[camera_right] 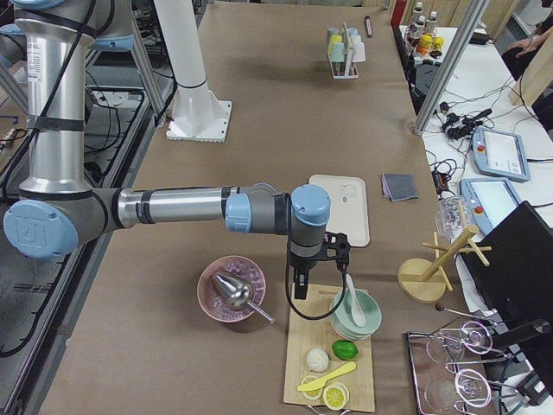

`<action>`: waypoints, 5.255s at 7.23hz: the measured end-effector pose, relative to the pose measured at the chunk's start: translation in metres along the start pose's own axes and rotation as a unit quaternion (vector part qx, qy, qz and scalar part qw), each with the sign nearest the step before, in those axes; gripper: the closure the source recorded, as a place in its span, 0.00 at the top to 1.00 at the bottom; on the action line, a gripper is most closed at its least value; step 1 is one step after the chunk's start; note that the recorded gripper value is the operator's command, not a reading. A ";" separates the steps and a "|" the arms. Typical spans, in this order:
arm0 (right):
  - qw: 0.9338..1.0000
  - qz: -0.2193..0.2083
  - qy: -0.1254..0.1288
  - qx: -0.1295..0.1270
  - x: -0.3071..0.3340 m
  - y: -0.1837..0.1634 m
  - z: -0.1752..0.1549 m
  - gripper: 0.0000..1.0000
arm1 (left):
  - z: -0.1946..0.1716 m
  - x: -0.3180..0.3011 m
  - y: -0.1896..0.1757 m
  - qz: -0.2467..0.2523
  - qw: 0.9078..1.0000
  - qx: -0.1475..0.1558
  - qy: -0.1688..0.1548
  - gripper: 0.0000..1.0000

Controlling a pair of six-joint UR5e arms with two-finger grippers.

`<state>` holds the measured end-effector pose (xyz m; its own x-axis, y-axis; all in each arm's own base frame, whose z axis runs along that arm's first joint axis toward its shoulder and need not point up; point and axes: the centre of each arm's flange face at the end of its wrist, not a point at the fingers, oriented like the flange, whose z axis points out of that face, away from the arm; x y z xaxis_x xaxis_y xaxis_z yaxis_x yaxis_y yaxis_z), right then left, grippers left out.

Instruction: Pick up and place green cup on tray

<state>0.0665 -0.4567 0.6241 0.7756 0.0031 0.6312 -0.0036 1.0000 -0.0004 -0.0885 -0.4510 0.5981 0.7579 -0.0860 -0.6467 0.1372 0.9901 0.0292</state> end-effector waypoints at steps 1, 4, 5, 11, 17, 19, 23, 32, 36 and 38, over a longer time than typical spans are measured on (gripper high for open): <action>1.000 -0.002 0.000 0.001 -0.002 -0.002 -0.001 1.00 | 0.002 -0.001 0.002 -0.001 1.000 -0.002 -0.001 0.98; 1.000 -0.007 -0.002 0.003 -0.009 -0.008 -0.003 1.00 | 0.011 -0.004 0.003 -0.003 1.000 -0.009 0.002 0.98; 1.000 -0.006 -0.004 0.002 -0.009 -0.008 -0.003 1.00 | 0.013 0.006 0.000 0.004 1.000 -0.011 0.003 0.98; 0.999 -0.026 -0.036 0.021 -0.027 -0.016 0.002 0.95 | -0.015 0.205 -0.024 0.117 0.993 0.023 0.023 0.98; 0.996 -0.047 -0.053 0.053 -0.153 -0.089 0.023 0.94 | -0.020 0.436 -0.002 0.432 0.889 0.079 -0.132 0.98; 0.994 -0.052 -0.060 0.076 -0.148 -0.113 0.077 0.94 | -0.009 0.511 0.032 0.529 0.810 0.078 -0.239 0.98; 0.994 -0.010 -0.086 0.069 -0.185 -0.121 0.127 0.93 | 0.066 0.581 0.079 0.727 0.533 0.029 -0.432 0.98; 0.997 -0.010 -0.078 0.024 -0.211 -0.122 0.178 0.64 | 0.191 0.533 0.096 0.757 0.378 0.028 -0.533 0.98; 0.997 -0.010 -0.080 0.022 -0.212 -0.122 0.179 0.58 | 0.230 0.526 0.095 0.758 0.376 0.032 -0.531 0.98; 0.997 -0.010 -0.080 0.021 -0.211 -0.121 0.179 0.51 | 0.240 0.524 0.094 0.758 0.379 0.037 -0.530 0.98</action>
<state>-0.2100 -0.5787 0.6295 0.6649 -0.0196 0.7466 -0.0189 0.9989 0.0430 0.4751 -0.4300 0.4450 -0.1729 0.5396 0.8240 -0.9802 -0.0120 -0.1978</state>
